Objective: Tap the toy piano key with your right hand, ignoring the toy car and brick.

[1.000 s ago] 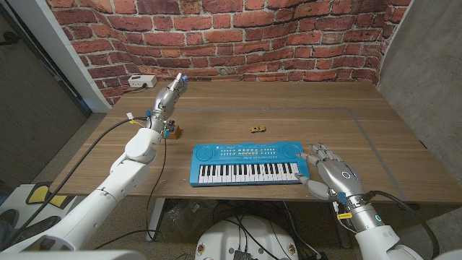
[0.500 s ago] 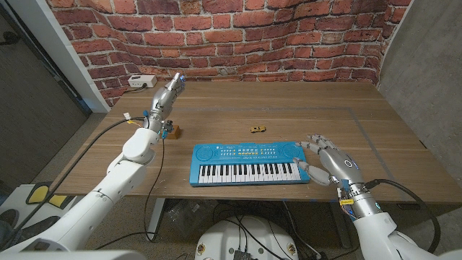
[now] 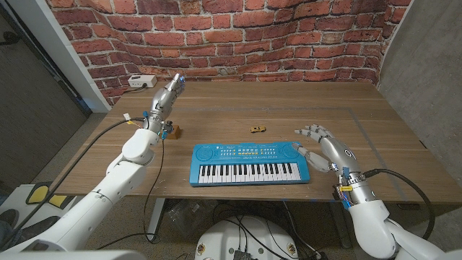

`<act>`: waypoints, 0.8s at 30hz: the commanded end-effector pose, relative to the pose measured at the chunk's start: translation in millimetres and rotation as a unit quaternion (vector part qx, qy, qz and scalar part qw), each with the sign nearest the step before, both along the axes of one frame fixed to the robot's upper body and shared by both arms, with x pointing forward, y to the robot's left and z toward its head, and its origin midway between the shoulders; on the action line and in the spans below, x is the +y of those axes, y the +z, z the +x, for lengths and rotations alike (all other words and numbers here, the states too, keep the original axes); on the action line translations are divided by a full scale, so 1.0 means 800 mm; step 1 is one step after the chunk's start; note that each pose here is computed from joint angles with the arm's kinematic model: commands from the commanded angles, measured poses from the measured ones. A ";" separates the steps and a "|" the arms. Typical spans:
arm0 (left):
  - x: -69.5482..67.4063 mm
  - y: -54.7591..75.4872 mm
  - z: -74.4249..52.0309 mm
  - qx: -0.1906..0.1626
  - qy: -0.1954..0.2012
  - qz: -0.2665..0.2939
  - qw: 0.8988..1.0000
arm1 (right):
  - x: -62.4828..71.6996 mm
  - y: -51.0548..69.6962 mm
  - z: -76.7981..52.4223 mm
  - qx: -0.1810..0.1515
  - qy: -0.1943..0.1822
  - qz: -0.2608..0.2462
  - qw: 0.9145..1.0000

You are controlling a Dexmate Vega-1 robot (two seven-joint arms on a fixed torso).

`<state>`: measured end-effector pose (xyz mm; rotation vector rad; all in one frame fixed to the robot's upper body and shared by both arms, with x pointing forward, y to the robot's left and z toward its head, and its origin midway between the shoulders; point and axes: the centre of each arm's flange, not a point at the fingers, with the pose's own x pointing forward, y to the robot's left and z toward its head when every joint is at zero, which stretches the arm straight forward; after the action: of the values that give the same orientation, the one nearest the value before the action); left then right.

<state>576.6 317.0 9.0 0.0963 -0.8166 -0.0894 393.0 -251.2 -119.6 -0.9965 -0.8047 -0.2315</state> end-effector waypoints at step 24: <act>-0.012 0.008 0.013 0.012 -0.009 0.016 1.000 | -0.045 0.058 0.090 0.024 0.185 0.193 0.963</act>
<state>584.9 308.4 14.1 0.1109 -0.8010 -0.1164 442.0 -273.1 -86.8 -0.6255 -0.8493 -0.0746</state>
